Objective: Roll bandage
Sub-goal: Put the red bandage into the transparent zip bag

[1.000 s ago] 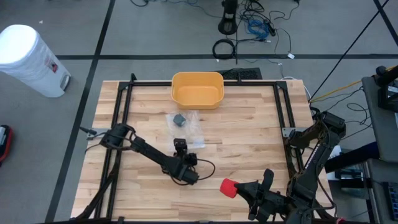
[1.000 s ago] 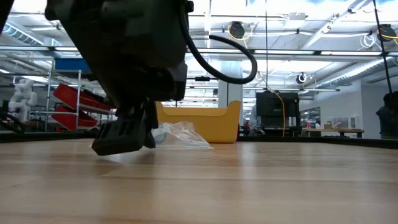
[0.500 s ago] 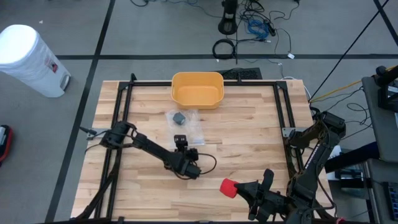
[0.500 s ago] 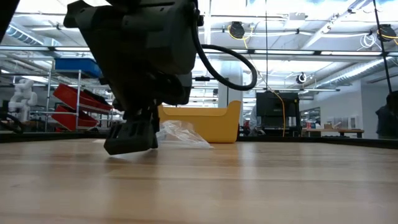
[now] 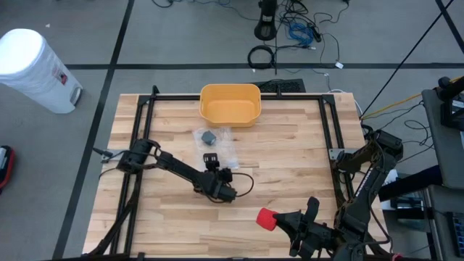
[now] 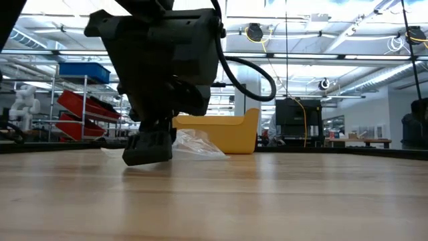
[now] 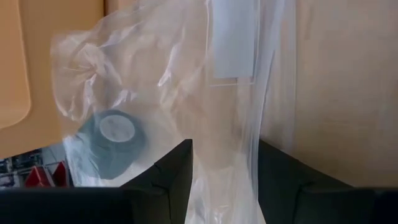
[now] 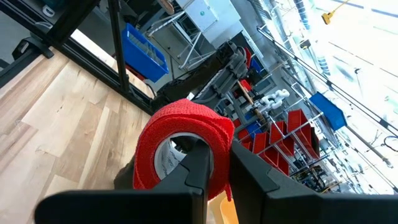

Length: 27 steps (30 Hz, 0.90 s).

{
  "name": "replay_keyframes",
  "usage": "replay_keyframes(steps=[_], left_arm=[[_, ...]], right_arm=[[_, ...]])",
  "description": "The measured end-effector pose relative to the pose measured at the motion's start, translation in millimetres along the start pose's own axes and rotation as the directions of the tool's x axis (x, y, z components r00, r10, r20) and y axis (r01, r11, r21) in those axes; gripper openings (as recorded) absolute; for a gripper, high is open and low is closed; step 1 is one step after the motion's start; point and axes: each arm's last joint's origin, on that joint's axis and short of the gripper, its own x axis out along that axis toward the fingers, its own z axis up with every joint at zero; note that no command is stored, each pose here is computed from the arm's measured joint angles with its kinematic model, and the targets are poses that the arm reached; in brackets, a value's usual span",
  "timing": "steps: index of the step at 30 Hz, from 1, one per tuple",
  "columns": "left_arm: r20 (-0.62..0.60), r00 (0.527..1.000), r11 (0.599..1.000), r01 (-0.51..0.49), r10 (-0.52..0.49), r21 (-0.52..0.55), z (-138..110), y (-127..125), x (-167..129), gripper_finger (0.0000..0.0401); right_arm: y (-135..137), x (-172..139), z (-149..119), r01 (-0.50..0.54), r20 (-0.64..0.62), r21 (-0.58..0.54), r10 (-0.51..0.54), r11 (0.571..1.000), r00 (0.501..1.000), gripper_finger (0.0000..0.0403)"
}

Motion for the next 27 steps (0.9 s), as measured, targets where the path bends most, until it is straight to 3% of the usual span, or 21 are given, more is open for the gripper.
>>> replay_keyframes(steps=[13,24,27], left_arm=[[0.012,1.000,1.000,0.027,-0.027,0.003,4.6,3.0,5.5,0.0148],[0.007,0.997,0.997,0.078,-0.079,0.015,6.7,4.0,10.7,0.0013],[0.017,0.999,0.999,0.052,-0.052,0.016,7.2,4.9,11.0,0.0007]], right_arm=[[0.0,0.1,0.0,0.000,0.000,0.000,0.000,1.000,1.000,0.0039],[0.0,0.0,0.0,0.000,0.000,0.000,0.000,1.000,1.000,0.0039],[0.0,0.0,0.0,0.000,0.000,0.001,0.000,1.000,1.000,0.0039]])
